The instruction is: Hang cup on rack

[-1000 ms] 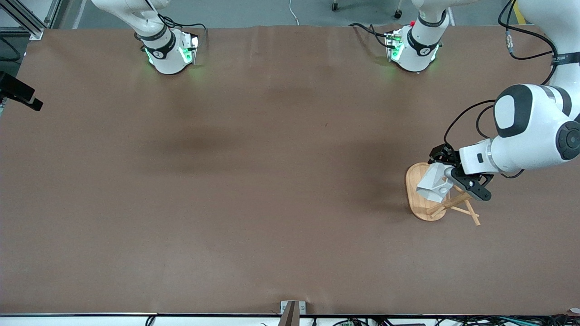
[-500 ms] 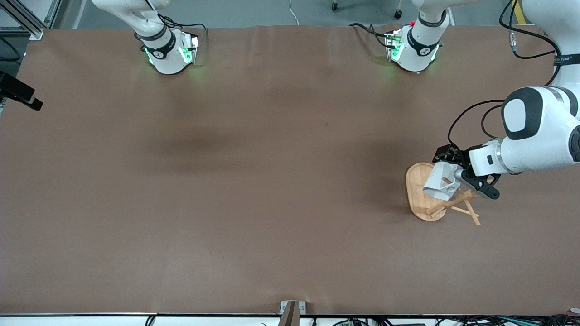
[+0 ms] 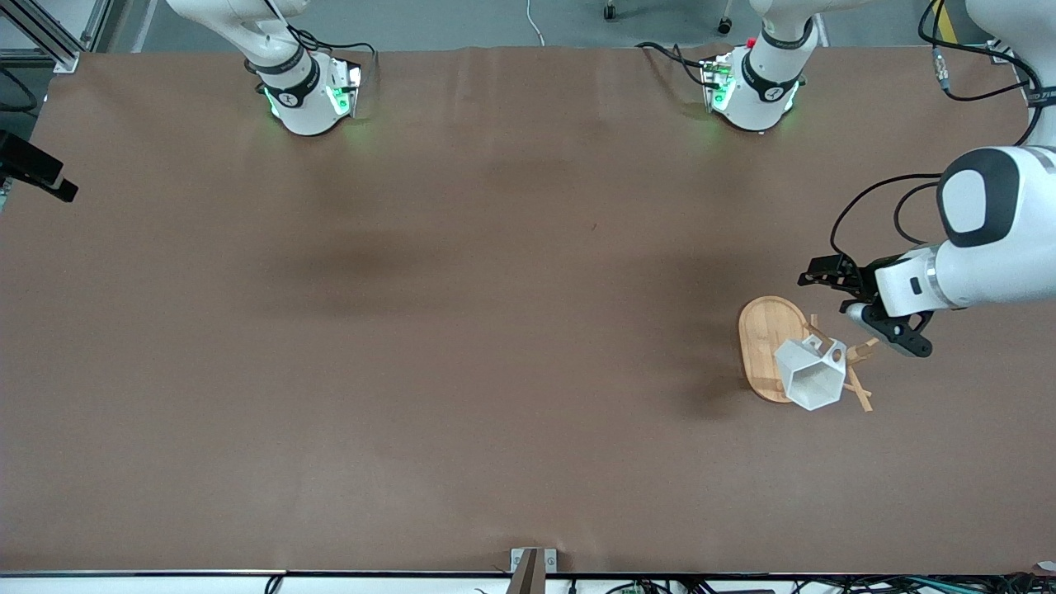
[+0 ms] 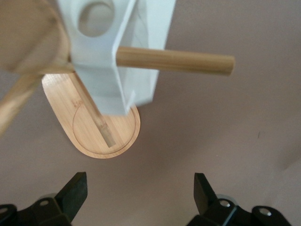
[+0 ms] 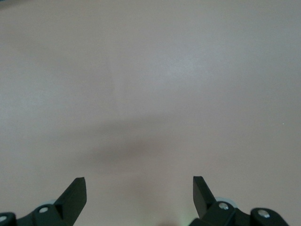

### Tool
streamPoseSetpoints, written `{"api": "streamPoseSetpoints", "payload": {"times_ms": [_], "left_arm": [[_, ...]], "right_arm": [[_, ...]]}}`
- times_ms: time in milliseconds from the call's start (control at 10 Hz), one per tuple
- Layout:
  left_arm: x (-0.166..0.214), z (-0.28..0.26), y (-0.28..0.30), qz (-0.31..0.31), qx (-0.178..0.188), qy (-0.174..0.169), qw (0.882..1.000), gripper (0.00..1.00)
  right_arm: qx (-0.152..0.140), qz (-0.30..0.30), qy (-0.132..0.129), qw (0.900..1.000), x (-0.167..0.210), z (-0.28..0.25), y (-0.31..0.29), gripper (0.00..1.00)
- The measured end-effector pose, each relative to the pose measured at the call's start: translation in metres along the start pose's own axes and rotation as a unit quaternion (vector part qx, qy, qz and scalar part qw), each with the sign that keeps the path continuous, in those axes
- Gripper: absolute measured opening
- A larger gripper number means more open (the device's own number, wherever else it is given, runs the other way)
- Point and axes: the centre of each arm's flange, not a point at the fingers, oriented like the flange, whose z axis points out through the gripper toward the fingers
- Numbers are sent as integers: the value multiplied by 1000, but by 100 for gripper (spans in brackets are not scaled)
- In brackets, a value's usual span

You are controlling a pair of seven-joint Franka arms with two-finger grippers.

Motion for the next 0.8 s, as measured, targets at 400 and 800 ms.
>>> {"api": "streamPoseSetpoints", "payload": {"times_ms": [400, 800], "left_arm": [[-12, -61, 62, -83, 76, 24, 993, 100], [-57, -141, 144, -141, 131, 53, 980, 100]], "right_arm": [[-1, 0, -3, 1000, 3, 4, 0, 100], [-43, -28, -2, 999, 5, 5, 8, 100]]}}
